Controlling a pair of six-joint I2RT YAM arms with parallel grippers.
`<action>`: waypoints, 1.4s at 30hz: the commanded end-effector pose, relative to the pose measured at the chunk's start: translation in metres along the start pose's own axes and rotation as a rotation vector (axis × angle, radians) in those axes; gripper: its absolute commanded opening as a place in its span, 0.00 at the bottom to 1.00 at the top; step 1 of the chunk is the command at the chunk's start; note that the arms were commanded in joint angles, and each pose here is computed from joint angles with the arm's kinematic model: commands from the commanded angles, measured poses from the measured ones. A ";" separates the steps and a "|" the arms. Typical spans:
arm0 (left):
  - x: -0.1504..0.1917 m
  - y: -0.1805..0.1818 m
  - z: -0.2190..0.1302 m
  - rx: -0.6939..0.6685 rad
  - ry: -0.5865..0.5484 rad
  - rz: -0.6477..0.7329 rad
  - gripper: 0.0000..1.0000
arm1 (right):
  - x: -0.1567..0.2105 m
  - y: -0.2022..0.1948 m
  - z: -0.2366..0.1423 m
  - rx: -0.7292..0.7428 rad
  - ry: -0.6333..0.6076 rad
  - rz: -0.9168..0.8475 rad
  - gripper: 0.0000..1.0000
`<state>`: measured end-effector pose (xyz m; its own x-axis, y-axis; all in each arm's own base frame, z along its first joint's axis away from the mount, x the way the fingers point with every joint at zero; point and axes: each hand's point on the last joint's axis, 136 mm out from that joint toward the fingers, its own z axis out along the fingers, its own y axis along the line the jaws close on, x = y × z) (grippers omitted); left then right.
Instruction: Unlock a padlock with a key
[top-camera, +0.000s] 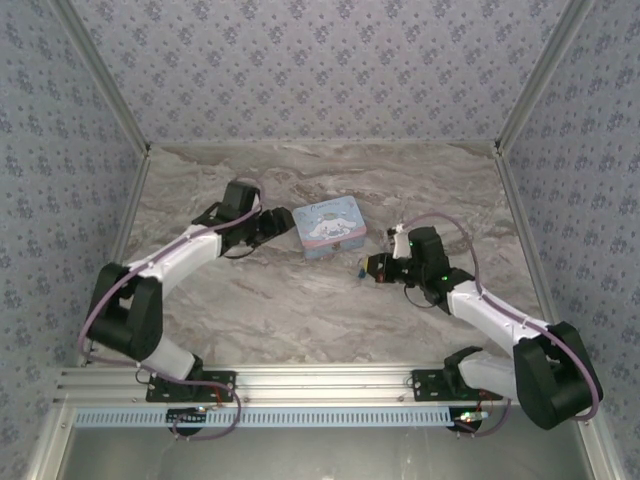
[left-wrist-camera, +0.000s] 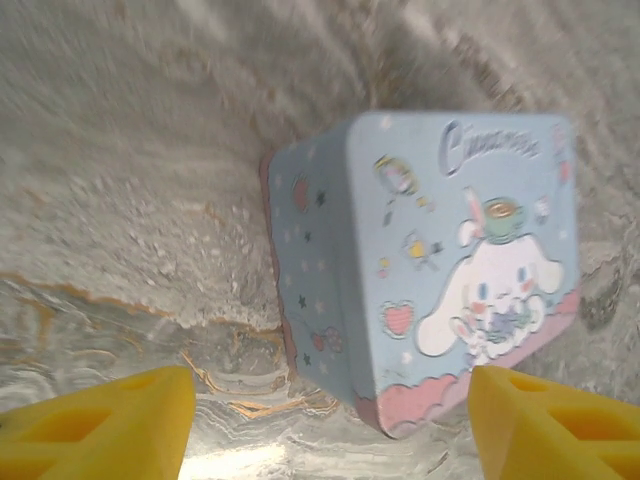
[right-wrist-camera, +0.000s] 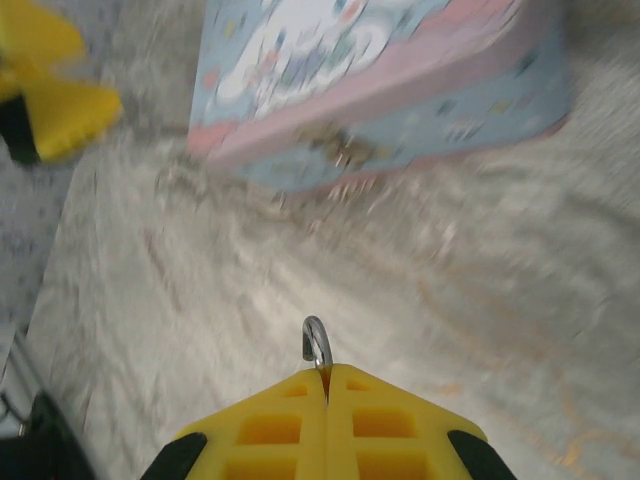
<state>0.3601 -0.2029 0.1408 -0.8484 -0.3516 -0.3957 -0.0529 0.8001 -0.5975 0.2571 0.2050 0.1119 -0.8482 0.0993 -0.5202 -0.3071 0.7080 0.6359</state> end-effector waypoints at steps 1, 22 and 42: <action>-0.027 0.002 -0.034 -0.065 -0.140 0.060 0.77 | 0.047 0.003 -0.004 0.018 0.204 0.025 0.00; -0.044 0.032 -0.086 -0.137 -0.288 -0.005 0.84 | 0.088 -0.012 0.027 0.084 0.383 0.096 0.22; -0.068 0.122 -0.207 -0.462 -0.789 0.069 0.99 | -0.064 -0.091 -0.115 0.597 -0.364 -0.084 0.99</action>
<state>0.3082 -0.0117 0.2347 -0.3760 -0.4680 -0.7997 -0.2821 0.8799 -0.3823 0.2786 0.0960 0.1423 -0.6997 0.2096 -0.6830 -0.0885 0.9232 0.3739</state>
